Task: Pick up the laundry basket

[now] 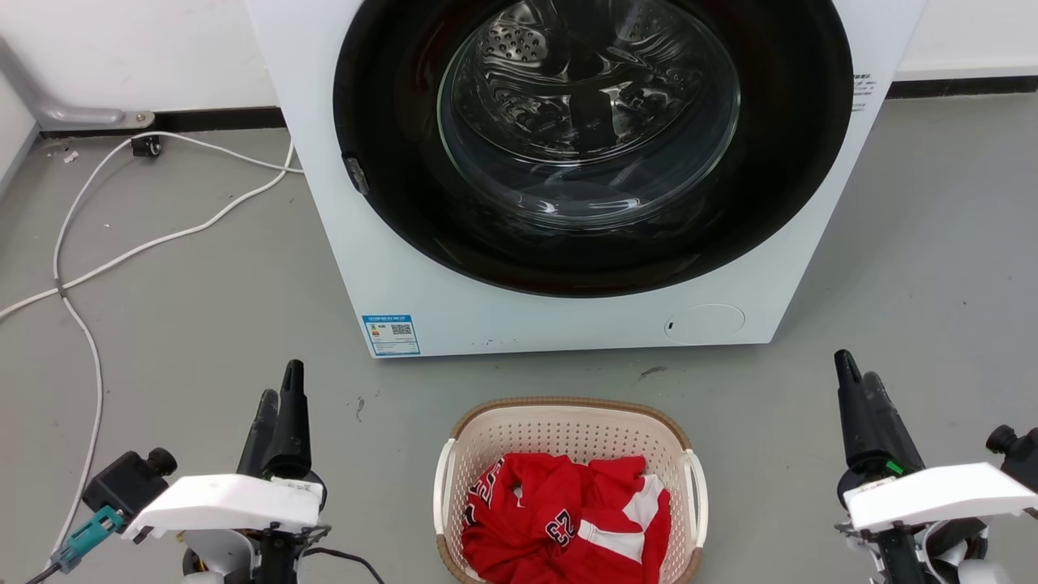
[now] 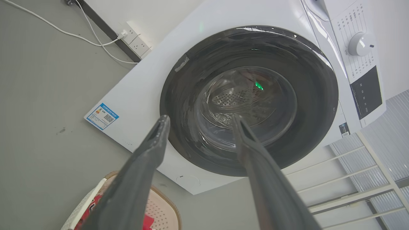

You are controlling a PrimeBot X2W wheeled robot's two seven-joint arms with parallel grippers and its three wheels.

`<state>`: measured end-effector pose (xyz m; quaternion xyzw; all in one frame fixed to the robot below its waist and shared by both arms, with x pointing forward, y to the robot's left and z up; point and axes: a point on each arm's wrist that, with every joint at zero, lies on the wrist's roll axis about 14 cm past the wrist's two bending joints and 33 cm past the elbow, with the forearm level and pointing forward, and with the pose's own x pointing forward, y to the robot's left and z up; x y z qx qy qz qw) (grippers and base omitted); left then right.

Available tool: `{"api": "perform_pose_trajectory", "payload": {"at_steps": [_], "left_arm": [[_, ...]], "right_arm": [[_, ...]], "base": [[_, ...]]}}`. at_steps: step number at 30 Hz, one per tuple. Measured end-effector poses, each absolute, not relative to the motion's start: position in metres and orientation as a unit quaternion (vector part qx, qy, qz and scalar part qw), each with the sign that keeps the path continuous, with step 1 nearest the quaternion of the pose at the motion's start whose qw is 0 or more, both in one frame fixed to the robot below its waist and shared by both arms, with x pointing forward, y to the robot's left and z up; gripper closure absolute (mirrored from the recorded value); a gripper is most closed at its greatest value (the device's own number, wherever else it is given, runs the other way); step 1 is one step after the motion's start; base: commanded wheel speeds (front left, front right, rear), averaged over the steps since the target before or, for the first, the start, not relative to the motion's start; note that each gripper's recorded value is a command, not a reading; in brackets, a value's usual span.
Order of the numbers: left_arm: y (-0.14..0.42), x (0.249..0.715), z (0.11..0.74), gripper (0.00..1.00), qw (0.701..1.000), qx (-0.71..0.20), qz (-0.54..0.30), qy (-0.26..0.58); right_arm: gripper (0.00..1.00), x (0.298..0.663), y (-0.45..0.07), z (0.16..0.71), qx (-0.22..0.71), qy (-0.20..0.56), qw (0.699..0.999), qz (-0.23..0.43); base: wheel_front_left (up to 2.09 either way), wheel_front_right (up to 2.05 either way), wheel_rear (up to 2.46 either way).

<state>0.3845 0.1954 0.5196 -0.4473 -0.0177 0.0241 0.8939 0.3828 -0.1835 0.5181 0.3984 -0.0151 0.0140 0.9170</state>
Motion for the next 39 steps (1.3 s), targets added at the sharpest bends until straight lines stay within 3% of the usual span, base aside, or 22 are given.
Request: {"api": "perform_pose_trajectory", "payload": {"at_steps": [14,39], "left_arm": [[0.193,0.382,0.524,0.0,0.936,-0.349,0.026,-0.03],[0.187,0.376,0.528,0.0,0.979,-0.199,0.013,-0.051]], "right_arm": [[0.0,0.38,-0.178,0.52,0.29,-0.023,0.957,0.024],[0.0,0.377,-0.17,0.524,0.118,-0.044,0.991,0.042]], "base": [[0.0,0.0,0.0],[0.0,0.0,0.0]]}}
